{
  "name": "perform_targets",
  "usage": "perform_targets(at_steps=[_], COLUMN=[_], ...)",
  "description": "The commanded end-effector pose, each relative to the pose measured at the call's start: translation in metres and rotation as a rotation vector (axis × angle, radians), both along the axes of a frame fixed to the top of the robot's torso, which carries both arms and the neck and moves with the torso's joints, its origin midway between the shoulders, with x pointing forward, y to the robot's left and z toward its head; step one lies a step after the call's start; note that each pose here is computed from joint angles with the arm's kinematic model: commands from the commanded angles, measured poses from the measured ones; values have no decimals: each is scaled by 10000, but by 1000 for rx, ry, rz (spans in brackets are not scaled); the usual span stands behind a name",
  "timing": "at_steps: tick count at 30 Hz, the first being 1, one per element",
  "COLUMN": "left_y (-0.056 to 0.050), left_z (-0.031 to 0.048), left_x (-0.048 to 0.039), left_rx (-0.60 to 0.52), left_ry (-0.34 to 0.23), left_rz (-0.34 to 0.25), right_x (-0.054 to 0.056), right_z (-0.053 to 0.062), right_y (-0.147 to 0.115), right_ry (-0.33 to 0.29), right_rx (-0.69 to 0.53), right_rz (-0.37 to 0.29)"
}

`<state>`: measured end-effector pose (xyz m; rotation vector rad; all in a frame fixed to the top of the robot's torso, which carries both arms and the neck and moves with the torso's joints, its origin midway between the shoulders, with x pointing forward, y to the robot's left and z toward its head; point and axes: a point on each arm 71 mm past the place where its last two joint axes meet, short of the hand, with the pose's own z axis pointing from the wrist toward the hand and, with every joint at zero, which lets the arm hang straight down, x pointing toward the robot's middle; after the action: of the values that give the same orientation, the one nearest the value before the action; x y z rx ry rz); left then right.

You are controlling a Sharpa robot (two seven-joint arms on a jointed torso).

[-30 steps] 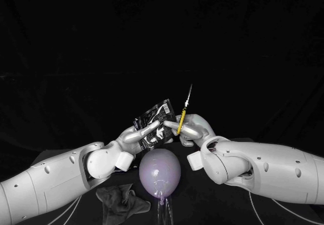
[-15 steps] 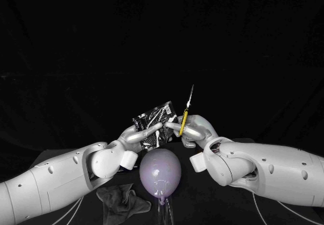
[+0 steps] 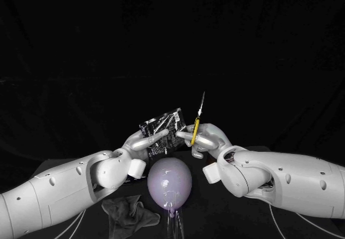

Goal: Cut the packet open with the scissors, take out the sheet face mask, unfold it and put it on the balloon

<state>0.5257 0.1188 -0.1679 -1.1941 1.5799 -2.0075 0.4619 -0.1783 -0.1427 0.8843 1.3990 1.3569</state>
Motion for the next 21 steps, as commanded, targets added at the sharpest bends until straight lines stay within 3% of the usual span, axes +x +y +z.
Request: perform_targets(at_steps=[1, 13, 21], left_y=[63, 159, 212], left_z=[24, 4, -6], left_x=[40, 55, 79], left_rx=[19, 82, 124], left_ry=[-32, -45, -44], left_rz=[63, 93, 92], right_x=[2, 9, -153], right_z=[0, -110, -401], right_y=[-22, -396, -564], right_ry=[-5, 23, 115], right_rx=[20, 26, 29], right_rz=[27, -51, -40])
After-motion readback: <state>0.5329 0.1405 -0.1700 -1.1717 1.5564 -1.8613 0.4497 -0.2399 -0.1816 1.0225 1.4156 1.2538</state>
